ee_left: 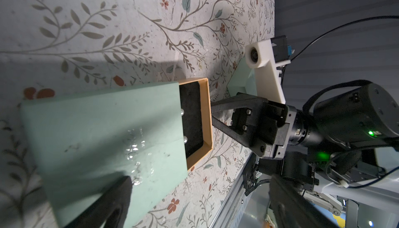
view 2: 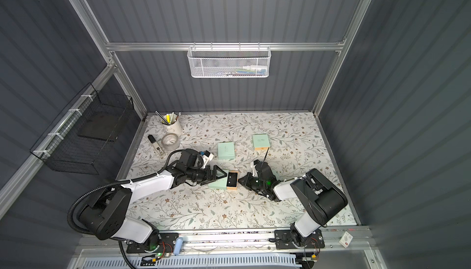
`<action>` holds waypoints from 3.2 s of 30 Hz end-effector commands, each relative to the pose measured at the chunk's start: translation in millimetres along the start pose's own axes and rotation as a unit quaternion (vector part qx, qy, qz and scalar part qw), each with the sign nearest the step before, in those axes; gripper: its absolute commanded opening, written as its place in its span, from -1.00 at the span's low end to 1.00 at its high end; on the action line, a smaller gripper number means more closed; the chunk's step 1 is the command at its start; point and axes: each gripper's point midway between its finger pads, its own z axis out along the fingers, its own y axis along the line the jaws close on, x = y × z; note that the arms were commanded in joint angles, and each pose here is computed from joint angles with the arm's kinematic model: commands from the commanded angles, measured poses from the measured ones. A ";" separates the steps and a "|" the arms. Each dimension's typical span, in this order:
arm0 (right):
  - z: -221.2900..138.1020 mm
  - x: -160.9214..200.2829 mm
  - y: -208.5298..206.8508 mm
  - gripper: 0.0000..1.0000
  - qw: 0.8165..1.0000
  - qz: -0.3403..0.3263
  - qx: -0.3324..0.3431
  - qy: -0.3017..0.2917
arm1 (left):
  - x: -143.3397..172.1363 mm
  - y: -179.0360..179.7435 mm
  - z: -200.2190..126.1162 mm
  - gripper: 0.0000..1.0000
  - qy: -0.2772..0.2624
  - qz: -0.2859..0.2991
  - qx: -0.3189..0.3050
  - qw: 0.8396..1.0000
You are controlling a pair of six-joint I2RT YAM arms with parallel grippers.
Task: Take out the earrings from the drawer-style jewelry box
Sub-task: Open the drawer in the jewelry box, then pick up the earring from the drawer.
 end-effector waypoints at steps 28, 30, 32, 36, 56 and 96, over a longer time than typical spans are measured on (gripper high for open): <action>-41.8 -9.6 69.5 -0.45 0.976 -0.174 0.128 0.006 | -16.7 -33.5 -53.3 0.99 -0.102 0.079 -0.021 0.991; -36.9 -6.6 70.2 -0.45 0.971 -0.188 0.146 0.020 | -13.7 -32.0 -65.2 1.00 -0.123 0.100 -0.035 0.987; -31.9 -4.3 67.7 -0.46 0.967 -0.195 0.163 0.030 | -8.7 -31.6 -75.2 0.99 -0.136 0.124 -0.043 0.982; -19.9 1.6 62.7 -0.49 0.961 -0.200 0.185 0.048 | 0.6 -24.0 -89.0 0.99 -0.161 0.153 -0.059 0.973; 12.6 -0.5 57.4 -0.58 0.943 -0.219 0.238 0.084 | -2.1 -19.8 -86.6 0.99 -0.211 0.221 -0.040 0.951; 46.2 -3.4 36.9 -0.68 0.940 -0.209 0.255 0.084 | 7.7 -21.2 -85.9 1.00 -0.198 0.200 -0.020 0.959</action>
